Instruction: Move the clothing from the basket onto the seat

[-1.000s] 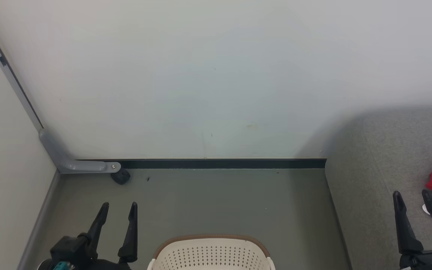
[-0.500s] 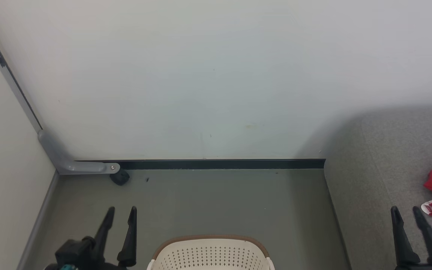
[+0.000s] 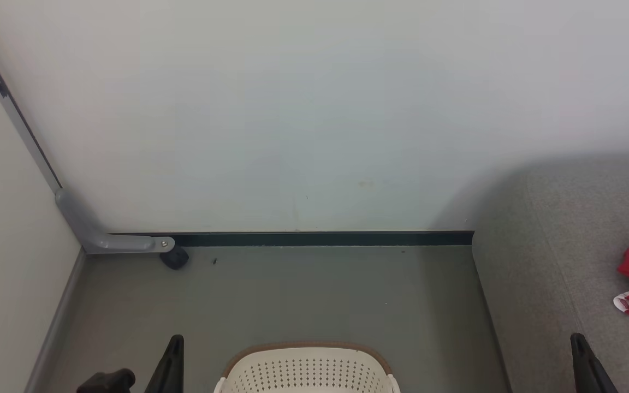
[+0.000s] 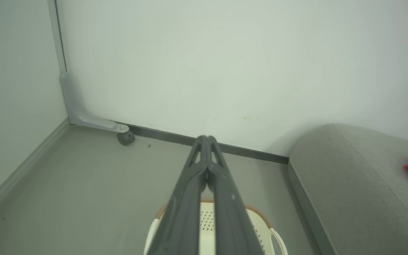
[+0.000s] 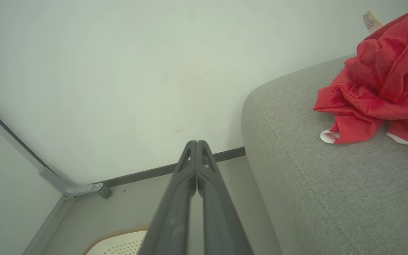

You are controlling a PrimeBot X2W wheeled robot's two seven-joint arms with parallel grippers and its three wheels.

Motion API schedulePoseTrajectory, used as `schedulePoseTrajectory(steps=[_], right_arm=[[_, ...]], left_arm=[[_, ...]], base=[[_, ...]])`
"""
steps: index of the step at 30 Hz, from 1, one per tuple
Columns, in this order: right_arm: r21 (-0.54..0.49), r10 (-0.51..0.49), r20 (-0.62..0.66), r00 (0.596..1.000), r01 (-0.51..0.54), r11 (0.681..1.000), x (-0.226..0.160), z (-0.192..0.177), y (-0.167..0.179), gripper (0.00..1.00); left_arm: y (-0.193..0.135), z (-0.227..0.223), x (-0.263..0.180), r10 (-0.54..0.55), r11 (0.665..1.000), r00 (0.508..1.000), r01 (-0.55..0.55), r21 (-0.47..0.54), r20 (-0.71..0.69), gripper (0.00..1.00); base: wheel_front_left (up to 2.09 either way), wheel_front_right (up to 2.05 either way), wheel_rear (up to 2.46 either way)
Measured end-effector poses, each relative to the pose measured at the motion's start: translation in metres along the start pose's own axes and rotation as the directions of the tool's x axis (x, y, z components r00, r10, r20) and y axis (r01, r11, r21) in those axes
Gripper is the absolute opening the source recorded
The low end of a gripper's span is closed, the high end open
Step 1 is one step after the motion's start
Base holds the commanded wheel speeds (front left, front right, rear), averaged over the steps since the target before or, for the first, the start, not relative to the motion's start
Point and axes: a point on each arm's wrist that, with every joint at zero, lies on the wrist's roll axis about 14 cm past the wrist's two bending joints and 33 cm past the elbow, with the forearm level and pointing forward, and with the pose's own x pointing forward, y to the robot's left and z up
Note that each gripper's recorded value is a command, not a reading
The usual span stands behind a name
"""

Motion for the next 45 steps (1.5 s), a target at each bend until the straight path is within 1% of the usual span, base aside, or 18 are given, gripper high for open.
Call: schedulePoseTrajectory(steps=[4, 6, 10, 13, 16, 21, 25, 28, 31, 34, 37, 40, 43, 45], right_arm=[[0.039, -0.014, -0.01, 1.0, 0.014, 0.999, 0.0, -0.002, -0.002, 0.0], [0.07, -0.017, -0.014, 1.0, 0.018, 0.997, 0.001, -0.002, -0.002, 0.0], [0.122, -0.036, -0.024, 0.999, 0.038, 0.992, 0.001, -0.004, -0.005, 0.0], [0.166, -0.048, -0.032, 0.998, 0.052, 0.985, 0.001, -0.005, -0.007, 0.0], [0.207, -0.057, -0.036, 0.998, 0.063, 0.976, 0.002, -0.006, -0.008, 0.0], [0.275, -0.063, -0.042, 0.997, 0.072, 0.959, 0.005, -0.005, -0.008, 0.0], [0.328, -0.073, -0.045, 0.996, 0.084, 0.941, 0.006, -0.005, -0.009, 0.0], [0.369, -0.081, -0.052, 0.995, 0.095, 0.924, 0.006, -0.007, -0.01, 0.0], [0.406, -0.082, -0.058, 0.995, 0.098, 0.909, 0.006, -0.007, -0.01, 0.0], [0.448, -0.085, -0.064, 0.994, 0.104, 0.888, 0.007, -0.008, -0.01, 0.0], [0.482, -0.085, -0.062, 0.994, 0.104, 0.87, 0.01, -0.006, -0.01, 0.0], [0.52, -0.087, -0.067, 0.994, 0.11, 0.847, 0.01, -0.007, -0.01, 0.0], [0.557, -0.089, -0.074, 0.993, 0.115, 0.823, 0.01, -0.009, -0.01, 0.0], [0.581, -0.092, -0.076, 0.993, 0.119, 0.805, 0.01, -0.009, -0.01, 0.0]], left_arm=[[0.002, 0.001, 0.001, 0.006, 1.0, 1.0, -0.006, -0.028, -0.005, 0.0], [0.003, 0.001, 0.001, 0.012, 0.998, 1.0, -0.013, -0.068, -0.01, 0.0], [0.006, 0.002, 0.002, 0.022, 0.994, 1.0, -0.023, -0.106, -0.014, 0.0], [0.008, 0.001, 0.003, 0.033, 0.986, 0.999, -0.036, -0.161, -0.025, 0.0], [0.01, 0.002, 0.003, 0.039, 0.981, 0.999, -0.044, -0.187, -0.028, 0.0], [0.013, 0.003, 0.004, 0.047, 0.965, 0.998, -0.054, -0.257, -0.033, 0.0], [0.015, 0.004, 0.005, 0.054, 0.946, 0.998, -0.064, -0.317, -0.04, 0.0], [0.016, 0.004, 0.005, 0.055, 0.937, 0.998, -0.066, -0.344, -0.042, 0.0], [0.018, 0.005, 0.006, 0.058, 0.917, 0.997, -0.07, -0.392, -0.043, 0.0], [0.02, 0.005, 0.006, 0.061, 0.906, 0.997, -0.076, -0.417, -0.049, 0.0], [0.021, 0.006, 0.006, 0.061, 0.881, 0.997, -0.076, -0.466, -0.047, 0.0], [0.022, 0.007, 0.006, 0.064, 0.869, 0.997, -0.08, -0.488, -0.048, 0.0], [0.023, 0.008, 0.007, 0.066, 0.841, 0.997, -0.08, -0.535, -0.046, 0.0], [0.023, 0.009, 0.007, 0.063, 0.83, 0.997, -0.077, -0.553, -0.044, 0.0]], base=[[0.0, 0.0, 0.0], [0.0, 0.0, 0.0], [0.0, 0.0, 0.0], [0.0, 0.0, 0.0], [0.0, 0.0, 0.0], [0.0, 0.0, 0.0], [0.0, 0.0, 0.0], [0.0, 0.0, 0.0], [0.0, 0.0, 0.0], [0.0, 0.0, 0.0], [0.0, 0.0, 0.0], [0.0, 0.0, 0.0], [0.0, 0.0, 0.0], [0.0, 0.0, 0.0]])
